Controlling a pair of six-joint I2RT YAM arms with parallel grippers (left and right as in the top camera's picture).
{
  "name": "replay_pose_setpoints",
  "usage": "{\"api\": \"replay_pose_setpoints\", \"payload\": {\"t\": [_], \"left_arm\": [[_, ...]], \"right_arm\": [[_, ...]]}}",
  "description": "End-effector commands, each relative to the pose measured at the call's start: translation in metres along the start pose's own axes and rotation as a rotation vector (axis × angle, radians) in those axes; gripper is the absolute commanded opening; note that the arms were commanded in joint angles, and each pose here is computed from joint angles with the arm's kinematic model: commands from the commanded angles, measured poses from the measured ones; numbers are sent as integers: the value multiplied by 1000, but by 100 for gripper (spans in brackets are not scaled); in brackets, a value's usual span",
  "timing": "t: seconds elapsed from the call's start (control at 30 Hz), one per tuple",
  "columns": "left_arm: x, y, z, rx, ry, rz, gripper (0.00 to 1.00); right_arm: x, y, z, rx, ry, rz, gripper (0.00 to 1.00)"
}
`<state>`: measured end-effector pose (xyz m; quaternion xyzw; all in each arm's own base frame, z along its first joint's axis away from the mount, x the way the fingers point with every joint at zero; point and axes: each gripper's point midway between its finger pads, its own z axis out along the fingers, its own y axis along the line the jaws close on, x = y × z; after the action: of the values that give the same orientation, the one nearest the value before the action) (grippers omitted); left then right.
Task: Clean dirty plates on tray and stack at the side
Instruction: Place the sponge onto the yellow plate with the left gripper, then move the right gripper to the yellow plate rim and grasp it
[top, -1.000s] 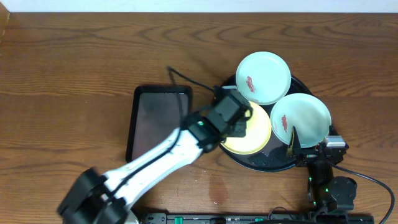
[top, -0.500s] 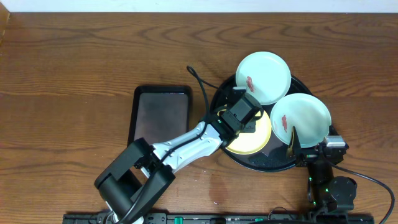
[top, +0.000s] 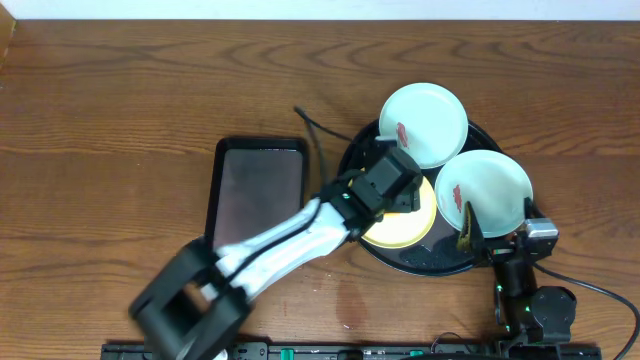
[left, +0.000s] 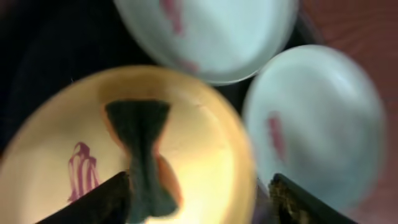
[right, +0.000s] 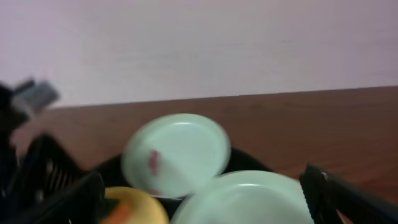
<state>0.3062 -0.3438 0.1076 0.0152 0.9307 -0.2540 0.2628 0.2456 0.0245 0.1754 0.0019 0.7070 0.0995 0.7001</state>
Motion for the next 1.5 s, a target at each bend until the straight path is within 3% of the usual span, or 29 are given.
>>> {"api": "replay_pose_setpoints", "payload": {"t": [0.0,0.17,0.33,0.4,0.53,0.73,0.87,1.0,1.07,1.1,1.13,1.17,1.47], "left_arm": [[-44,-8,-62,48,-134,33,74],[-80,42,-135,-101,-274,-39,74],[-68,92,-170,-236,-227,-90,80],[-63,108,-172,-296,-202,-104,81],[-51,128,-167,-370,-135,-117,82],[-40,134,-148,-404,-66,-114,82],[-32,135,-135,-403,-9,-116,83],[-26,141,-124,-428,24,-114,83],[-23,143,-119,-442,42,-113,83],[-21,145,-116,-450,54,-112,83],[-19,147,-113,-459,65,-111,83],[-17,149,-110,-467,76,-111,83],[1,160,-88,-510,167,-111,83]], "right_arm": [[-11,33,-4,-195,-21,175,99],[-65,86,-31,-514,-208,112,99],[-105,93,-41,-506,-250,18,99],[-113,93,-39,-471,-186,-61,99],[-124,75,-20,-322,82,-163,99],[-134,67,10,-287,469,-139,99],[-139,84,29,-395,589,-61,99],[-142,101,47,-522,598,-10,99],[-132,95,62,-498,620,-11,76],[-123,88,69,-465,651,-13,44],[-110,80,77,-414,696,-9,25],[-95,72,83,-360,751,-3,16],[8,67,123,-145,1043,-50,21]]}}
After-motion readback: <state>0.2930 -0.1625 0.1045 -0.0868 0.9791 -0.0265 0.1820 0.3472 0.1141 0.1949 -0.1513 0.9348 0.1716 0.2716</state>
